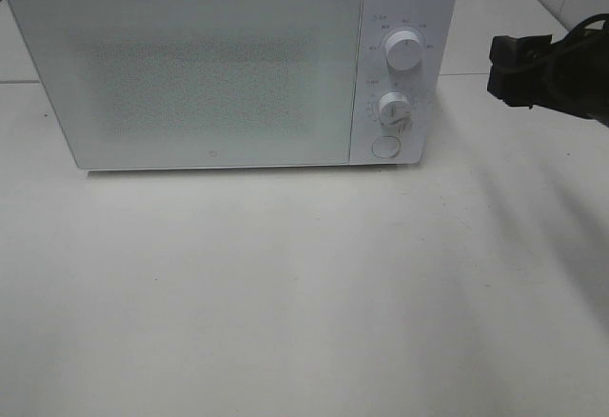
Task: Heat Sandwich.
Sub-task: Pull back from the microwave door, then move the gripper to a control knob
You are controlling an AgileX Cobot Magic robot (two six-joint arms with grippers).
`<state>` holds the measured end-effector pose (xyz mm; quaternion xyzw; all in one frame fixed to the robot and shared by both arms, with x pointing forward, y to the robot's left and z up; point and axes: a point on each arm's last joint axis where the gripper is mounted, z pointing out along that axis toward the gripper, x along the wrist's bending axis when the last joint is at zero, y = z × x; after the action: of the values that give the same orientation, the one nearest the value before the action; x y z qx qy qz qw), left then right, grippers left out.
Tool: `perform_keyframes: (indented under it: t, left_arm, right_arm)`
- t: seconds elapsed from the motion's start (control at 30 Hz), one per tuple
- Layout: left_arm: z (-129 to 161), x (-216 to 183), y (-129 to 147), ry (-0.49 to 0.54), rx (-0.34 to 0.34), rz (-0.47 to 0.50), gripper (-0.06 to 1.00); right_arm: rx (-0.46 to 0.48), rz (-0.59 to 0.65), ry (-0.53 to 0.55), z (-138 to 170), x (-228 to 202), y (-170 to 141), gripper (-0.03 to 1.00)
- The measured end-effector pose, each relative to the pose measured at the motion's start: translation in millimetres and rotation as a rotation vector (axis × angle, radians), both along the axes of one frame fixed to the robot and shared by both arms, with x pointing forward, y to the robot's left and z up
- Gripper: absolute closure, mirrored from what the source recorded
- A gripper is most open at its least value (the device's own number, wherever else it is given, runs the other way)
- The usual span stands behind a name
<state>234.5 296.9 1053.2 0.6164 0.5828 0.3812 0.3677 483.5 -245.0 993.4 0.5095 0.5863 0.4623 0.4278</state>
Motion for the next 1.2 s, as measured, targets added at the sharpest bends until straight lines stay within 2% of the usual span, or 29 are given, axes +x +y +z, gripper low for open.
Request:
perform_keyframes:
  t: [0.37, 0.7, 1.2]
  left_arm:
    - [0.0, 0.0, 0.0, 0.0, 0.0, 0.0, -0.02]
    - [0.0, 0.0, 0.0, 0.0, 0.0, 0.0, -0.02]
    - [0.0, 0.0, 0.0, 0.0, 0.0, 0.0, -0.02]
  right_arm:
    - [0.019, -0.045, 0.027, -26.6, -7.5, 33.2, 0.21]
    - [-0.022, -0.022, 0.002, -46.6, -11.9, 59.5, 0.21]
    - [-0.037, -0.027, 0.028, -63.4, -21.3, 77.5, 0.21]
